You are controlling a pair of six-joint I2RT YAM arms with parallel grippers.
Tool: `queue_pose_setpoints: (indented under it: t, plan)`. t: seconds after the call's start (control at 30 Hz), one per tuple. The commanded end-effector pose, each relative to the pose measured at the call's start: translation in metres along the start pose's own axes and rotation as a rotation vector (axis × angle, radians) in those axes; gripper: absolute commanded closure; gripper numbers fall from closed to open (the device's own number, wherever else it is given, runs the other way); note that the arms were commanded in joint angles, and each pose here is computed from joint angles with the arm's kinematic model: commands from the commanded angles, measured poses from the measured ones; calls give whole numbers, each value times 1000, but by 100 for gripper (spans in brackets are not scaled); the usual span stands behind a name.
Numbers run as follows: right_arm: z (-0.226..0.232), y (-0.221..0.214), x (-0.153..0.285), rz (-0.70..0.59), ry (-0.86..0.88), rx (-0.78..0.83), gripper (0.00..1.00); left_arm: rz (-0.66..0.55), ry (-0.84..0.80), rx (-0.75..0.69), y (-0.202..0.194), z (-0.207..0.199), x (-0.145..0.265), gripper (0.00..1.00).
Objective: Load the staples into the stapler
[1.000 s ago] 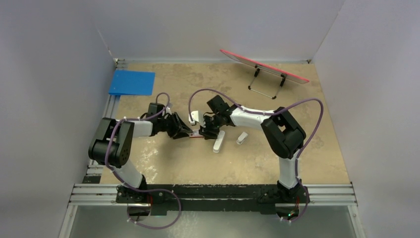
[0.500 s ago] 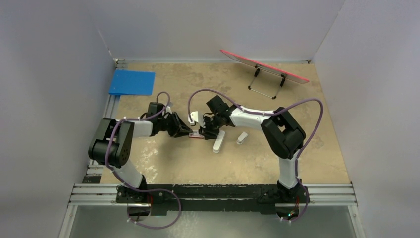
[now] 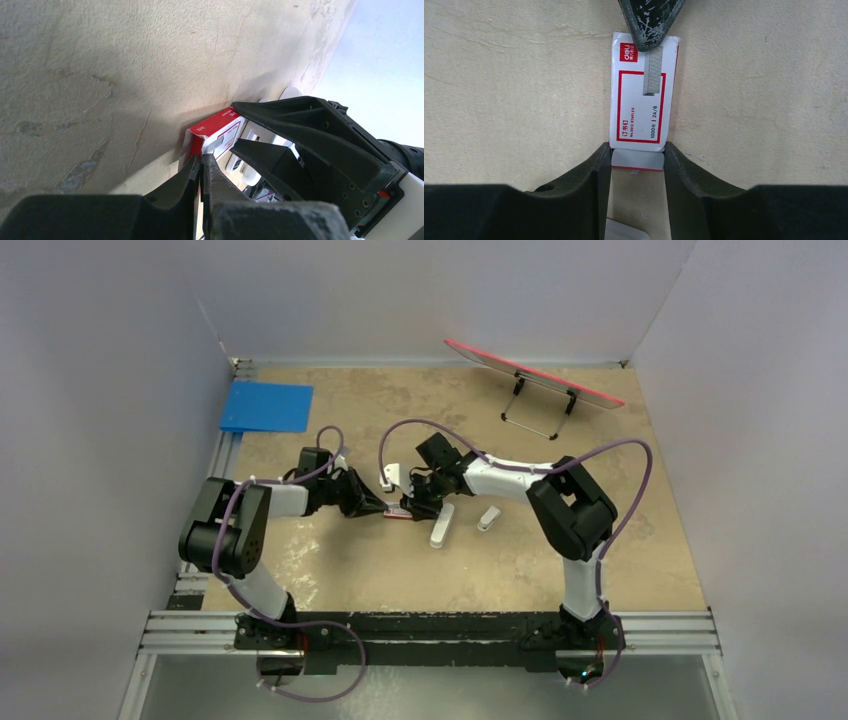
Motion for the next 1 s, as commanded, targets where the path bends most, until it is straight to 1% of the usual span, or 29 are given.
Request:
queue_pose_setpoints:
  t: [0.0, 0.17, 0.33, 0.47, 0.63, 0.73, 0.77, 0.83, 0.87, 0.9, 0.97]
  plan:
    - [2, -19, -5, 78, 1, -20, 60, -28, -9, -38, 8, 1, 1, 100]
    - [1, -19, -3, 79, -9, -11, 61, -55, -17, -104, 10, 3, 1, 100]
    - [2, -25, -1, 105, -10, 4, 63, -115, 2, -171, 20, 5, 6, 100]
    - [-2, -26, 0, 111, -35, 10, 66, -159, -41, -191, 26, 2, 12, 100]
    - [-3, -24, 2, 107, -42, 11, 68, -197, -41, -199, 30, 3, 19, 100]
    - [-3, -22, 2, 101, -41, 10, 67, -178, -80, -208, 27, -1, 18, 100]
    - [-4, -22, 1, 102, -43, 9, 66, -169, -93, -210, 26, -2, 17, 97]
    - [-4, -22, 1, 102, -41, 6, 63, -154, -115, -202, 22, -4, 16, 84]
    - [-5, -22, 0, 103, -45, 5, 63, -145, -122, -200, 20, -4, 14, 80]
    - [-5, -22, 0, 103, -46, 3, 62, -133, -126, -197, 19, -4, 12, 77]
    - [-5, -22, -1, 104, -46, -3, 61, -103, -133, -186, 15, -3, 8, 76]
Point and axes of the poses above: each gripper's point midway between its finger pads, its own x axis back along the fingers, its own z axis along the line the jaws close on, y = z × x, the point moved 2 cm from there along x, back along the fingers, and after that the axes turned 14 degrees about -x, right-handed, at the moved point
